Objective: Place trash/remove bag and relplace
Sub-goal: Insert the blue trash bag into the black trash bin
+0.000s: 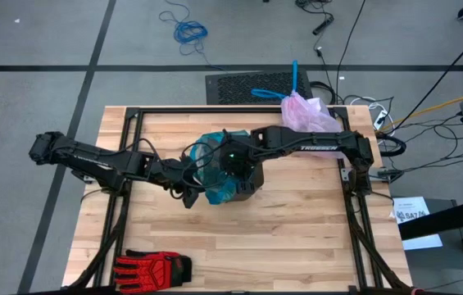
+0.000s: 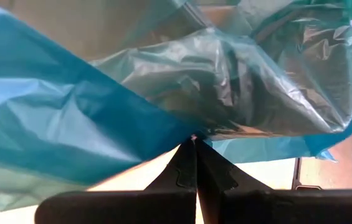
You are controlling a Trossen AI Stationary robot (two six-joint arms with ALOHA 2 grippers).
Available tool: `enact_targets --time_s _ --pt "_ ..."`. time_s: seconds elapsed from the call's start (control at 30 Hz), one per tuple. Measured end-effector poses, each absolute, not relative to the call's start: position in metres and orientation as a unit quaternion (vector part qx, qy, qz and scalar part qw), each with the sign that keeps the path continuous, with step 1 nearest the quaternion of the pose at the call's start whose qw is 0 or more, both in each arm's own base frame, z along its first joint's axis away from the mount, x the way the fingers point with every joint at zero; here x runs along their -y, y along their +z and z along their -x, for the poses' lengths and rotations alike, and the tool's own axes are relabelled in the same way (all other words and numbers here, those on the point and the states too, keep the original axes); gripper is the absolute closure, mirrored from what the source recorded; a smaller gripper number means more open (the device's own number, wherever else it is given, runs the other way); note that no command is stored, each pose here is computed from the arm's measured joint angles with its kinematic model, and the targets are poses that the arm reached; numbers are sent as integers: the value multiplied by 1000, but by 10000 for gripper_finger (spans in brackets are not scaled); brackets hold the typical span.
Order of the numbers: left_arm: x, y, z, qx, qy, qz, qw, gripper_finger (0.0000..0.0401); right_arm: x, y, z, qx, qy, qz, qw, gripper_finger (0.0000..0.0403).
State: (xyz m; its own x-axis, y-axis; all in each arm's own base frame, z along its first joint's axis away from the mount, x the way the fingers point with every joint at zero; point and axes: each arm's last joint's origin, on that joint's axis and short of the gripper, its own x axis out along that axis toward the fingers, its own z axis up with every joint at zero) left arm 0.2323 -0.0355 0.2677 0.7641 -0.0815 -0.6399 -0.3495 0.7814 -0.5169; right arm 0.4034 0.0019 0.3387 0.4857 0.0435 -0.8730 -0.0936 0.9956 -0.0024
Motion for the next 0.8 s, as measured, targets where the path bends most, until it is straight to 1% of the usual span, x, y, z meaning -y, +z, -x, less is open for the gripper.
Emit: enact_targets --time_s 0.13,0.3,0.4,0.5,0.67,0.8 --pt "36 268 -232 -335 76 322 882 401 -1 362 -394 -473 37 23 880 403" --pt "35 269 -231 -331 74 323 884 401 10 395 -370 -444 7 6 896 403" --pt "35 269 -231 -332 73 322 883 401 14 411 -351 -434 6 8 901 392" --pt "36 269 -231 -333 71 323 883 401 13 424 -332 -436 9 7 900 362" --pt "36 269 -231 -333 71 327 881 401 -6 433 -314 -442 71 -6 894 290" --pt "36 269 -231 -333 71 327 881 401 -30 432 -310 -446 122 56 885 234"
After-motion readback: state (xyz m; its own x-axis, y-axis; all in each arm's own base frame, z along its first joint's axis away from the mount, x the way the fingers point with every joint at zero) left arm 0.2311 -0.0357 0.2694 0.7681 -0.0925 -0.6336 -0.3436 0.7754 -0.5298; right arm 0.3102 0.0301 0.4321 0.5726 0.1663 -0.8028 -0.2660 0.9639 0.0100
